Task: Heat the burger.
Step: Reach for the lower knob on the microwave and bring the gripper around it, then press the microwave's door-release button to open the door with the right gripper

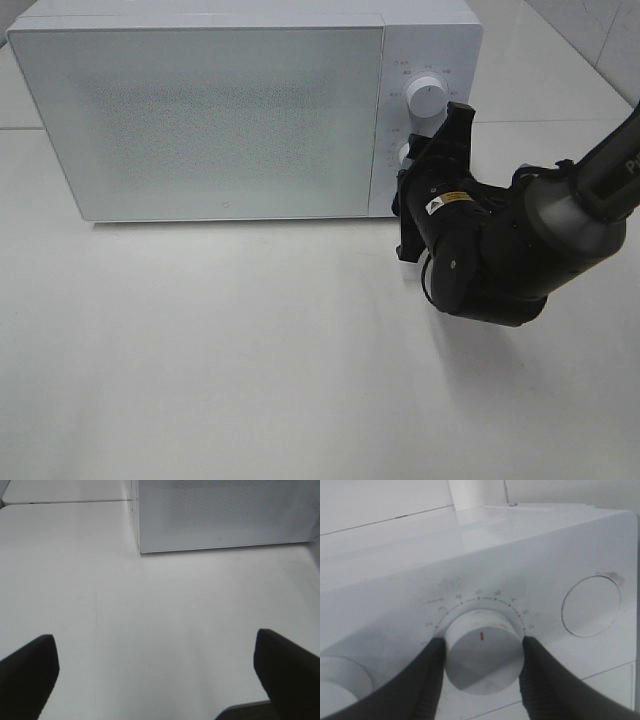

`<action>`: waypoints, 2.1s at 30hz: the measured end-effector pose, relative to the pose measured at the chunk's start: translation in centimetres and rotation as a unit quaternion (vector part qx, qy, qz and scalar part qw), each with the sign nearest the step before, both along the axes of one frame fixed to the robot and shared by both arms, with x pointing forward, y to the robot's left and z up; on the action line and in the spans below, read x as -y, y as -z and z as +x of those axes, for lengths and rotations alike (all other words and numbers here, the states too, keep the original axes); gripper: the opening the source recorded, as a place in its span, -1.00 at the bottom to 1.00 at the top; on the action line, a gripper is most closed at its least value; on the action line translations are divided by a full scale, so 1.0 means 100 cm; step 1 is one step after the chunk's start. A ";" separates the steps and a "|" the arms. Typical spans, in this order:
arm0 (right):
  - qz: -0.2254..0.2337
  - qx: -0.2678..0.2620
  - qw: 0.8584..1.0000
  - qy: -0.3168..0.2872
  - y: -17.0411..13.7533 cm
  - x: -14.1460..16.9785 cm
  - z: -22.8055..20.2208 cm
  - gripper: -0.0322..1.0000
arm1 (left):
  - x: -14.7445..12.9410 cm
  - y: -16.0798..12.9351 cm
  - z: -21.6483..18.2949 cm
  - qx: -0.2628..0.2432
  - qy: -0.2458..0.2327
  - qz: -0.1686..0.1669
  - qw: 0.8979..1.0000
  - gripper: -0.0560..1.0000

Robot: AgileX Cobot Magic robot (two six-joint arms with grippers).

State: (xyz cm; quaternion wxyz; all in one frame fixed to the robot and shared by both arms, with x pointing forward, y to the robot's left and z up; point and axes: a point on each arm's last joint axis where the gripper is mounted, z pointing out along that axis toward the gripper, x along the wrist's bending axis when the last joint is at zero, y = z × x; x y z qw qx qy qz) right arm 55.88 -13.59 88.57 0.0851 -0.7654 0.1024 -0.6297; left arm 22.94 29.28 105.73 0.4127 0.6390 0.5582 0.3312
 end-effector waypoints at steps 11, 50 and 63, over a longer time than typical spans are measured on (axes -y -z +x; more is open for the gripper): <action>-0.039 -0.007 0.999 0.008 -0.001 -0.001 0.000 -0.02 | 0.000 0.000 0.000 0.000 0.000 0.000 1.000 0.96; -0.448 -0.138 0.809 -0.355 -0.027 0.017 -0.080 0.44 | 0.000 0.000 0.000 0.000 0.000 0.000 1.000 0.96; -0.558 -0.098 0.654 -0.502 -0.058 0.018 -0.110 0.44 | 0.000 0.000 0.000 0.000 0.000 0.000 1.000 0.96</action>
